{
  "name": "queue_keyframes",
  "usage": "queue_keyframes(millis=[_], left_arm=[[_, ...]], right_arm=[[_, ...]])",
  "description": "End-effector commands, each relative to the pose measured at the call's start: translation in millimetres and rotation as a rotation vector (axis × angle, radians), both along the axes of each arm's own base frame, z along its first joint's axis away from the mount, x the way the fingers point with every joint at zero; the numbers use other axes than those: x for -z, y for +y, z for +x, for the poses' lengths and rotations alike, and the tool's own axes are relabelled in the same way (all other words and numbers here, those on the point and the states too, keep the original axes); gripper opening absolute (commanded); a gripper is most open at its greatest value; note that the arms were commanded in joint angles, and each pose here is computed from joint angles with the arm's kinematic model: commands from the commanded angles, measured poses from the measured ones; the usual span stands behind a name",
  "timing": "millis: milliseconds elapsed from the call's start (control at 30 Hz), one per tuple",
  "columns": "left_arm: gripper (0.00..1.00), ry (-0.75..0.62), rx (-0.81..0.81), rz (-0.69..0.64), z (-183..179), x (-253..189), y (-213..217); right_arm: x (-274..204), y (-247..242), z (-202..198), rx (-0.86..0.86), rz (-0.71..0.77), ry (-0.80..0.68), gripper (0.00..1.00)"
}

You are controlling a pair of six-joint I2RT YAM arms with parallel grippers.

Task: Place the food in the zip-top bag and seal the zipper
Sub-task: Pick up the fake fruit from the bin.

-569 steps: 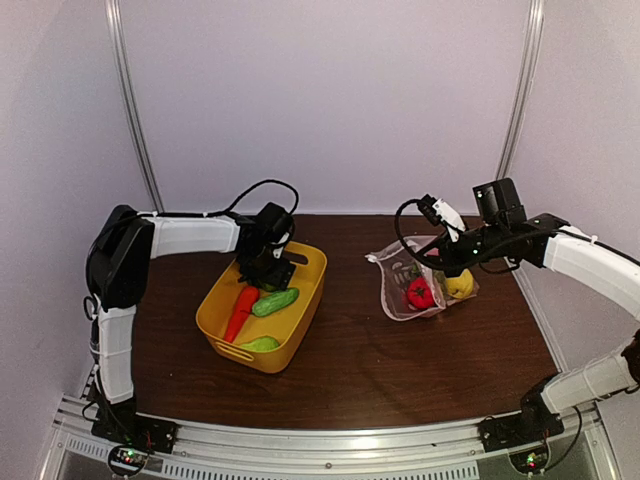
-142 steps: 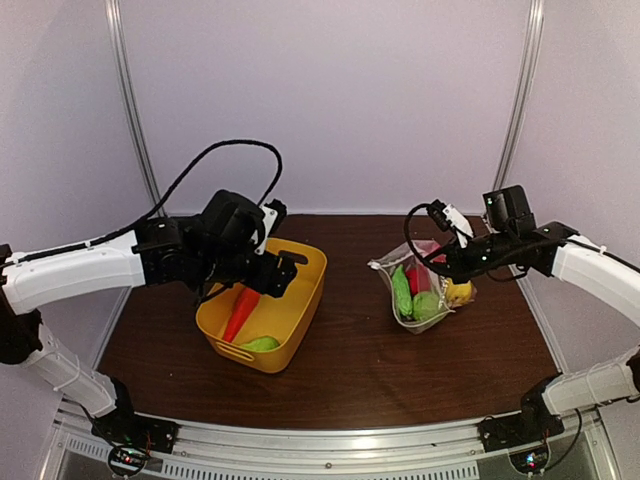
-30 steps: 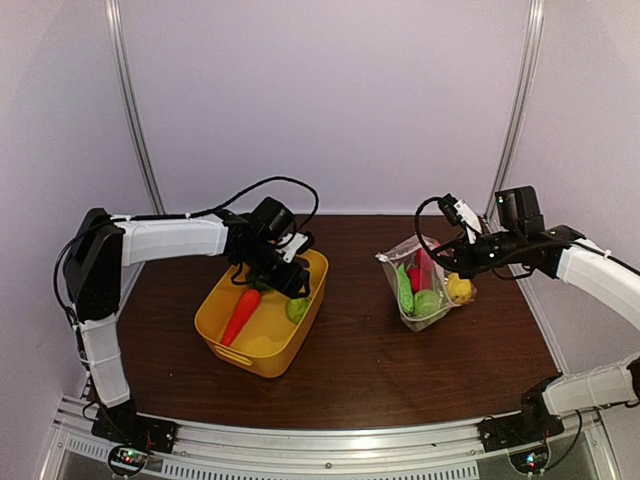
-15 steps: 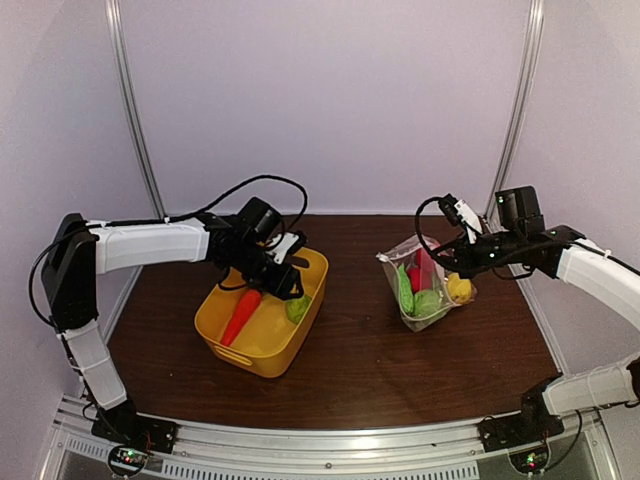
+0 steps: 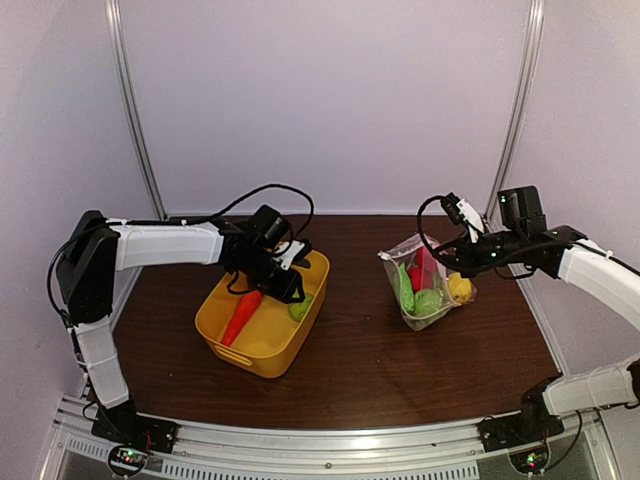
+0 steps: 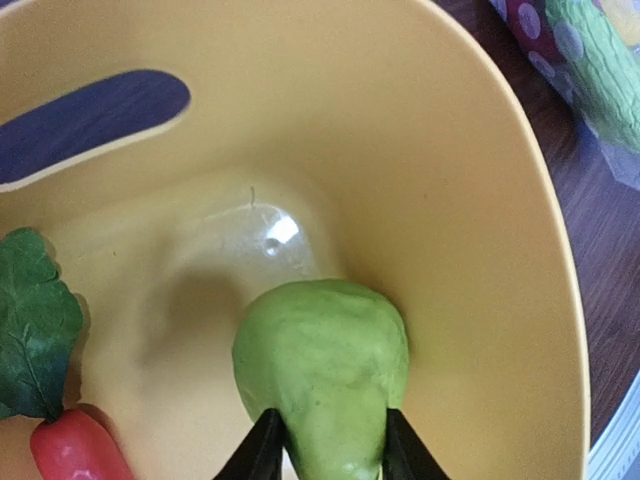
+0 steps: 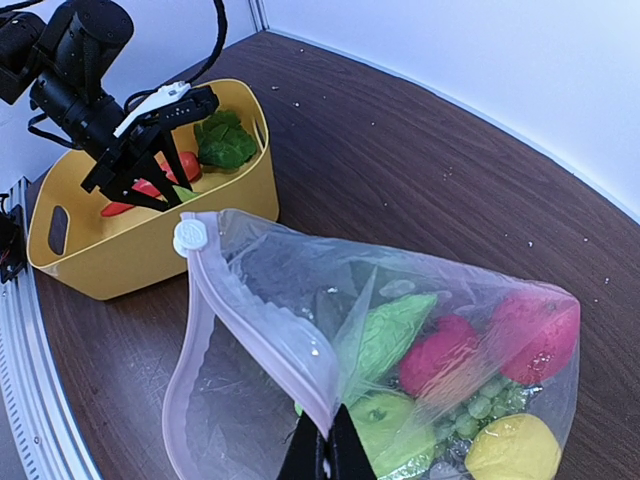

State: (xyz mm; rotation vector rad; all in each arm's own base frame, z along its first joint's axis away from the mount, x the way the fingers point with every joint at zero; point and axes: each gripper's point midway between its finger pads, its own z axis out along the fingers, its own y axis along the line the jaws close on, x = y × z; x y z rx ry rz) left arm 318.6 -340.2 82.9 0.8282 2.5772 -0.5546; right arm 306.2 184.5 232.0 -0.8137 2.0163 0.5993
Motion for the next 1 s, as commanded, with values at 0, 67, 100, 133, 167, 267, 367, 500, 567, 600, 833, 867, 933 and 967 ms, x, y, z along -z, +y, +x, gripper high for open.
queue_keyframes(millis=[0, 67, 100, 133, 167, 267, 367, 500, 567, 600, 833, 867, 933, 967], left_arm=[[0.26, -0.016, 0.014, -0.026, 4.2, -13.0, -11.9], [0.22, -0.047, 0.009, -0.027, 6.9, -25.2, -10.3], [0.19, -0.064, 0.004, -0.027, 8.4, -32.3, -8.8], [0.17, -0.083, -0.002, -0.021, 10.1, -39.6, -6.3], [0.16, -0.097, -0.004, -0.019, 10.7, -47.5, -4.0], [0.16, -0.133, -0.013, -0.025, 8.5, -68.7, 2.8], [0.16, -0.178, -0.028, -0.034, 2.0, -93.0, 13.8], [0.17, -0.281, -0.033, -0.114, -6.9, -143.1, 19.0], [0.17, -0.356, -0.001, -0.187, -14.3, -174.5, 10.4], [0.17, -0.389, 0.022, -0.23, -18.7, -188.6, 3.6], [0.16, -0.565, 0.217, -0.525, -66.2, -263.0, -72.6], [0.16, -0.574, 0.242, -0.581, -75.0, -270.3, -86.1], [0.16, -0.564, 0.287, -0.687, -90.4, -278.1, -112.3], [0.16, -0.561, 0.297, -0.742, -94.7, -284.0, -123.7]], right_arm=[[-4.7, -3.4, 0.3, 0.015, 0.007, -0.016, 0.0], [-6.9, -3.9, 2.2, 0.024, 0.007, -0.018, 0.0], [-8.4, -4.3, 3.3, 0.028, 0.005, -0.018, 0.0], [-9.8, -4.8, 4.1, 0.032, 0.002, -0.016, 0.0], [-11.9, -5.6, 4.7, 0.037, -0.001, -0.017, 0.0], [-16.1, -8.6, 4.7, 0.051, -0.009, -0.029, 0.0], [-21.2, -9.4, 4.6, 0.056, -0.012, -0.027, 0.0], [-35.2, -12.7, 6.8, 0.057, -0.057, -0.019, 0.0], [-40.7, -14.4, 8.2, 0.052, -0.09, -0.006, 0.0], [-44.7, -14.7, 9.2, 0.049, -0.103, 0.003, 0.0], [-48.6, -22.1, 6.4, 0.053, -0.184, 0.08, 0.0], [-45.7, -22.3, 6.6, 0.053, -0.19, 0.09, 0.0], [-41.5, -22.9, 7.6, 0.056, -0.199, 0.109, 0.0], [-41.1, -22.5, 8.0, 0.059, -0.197, 0.12, 0.0]])
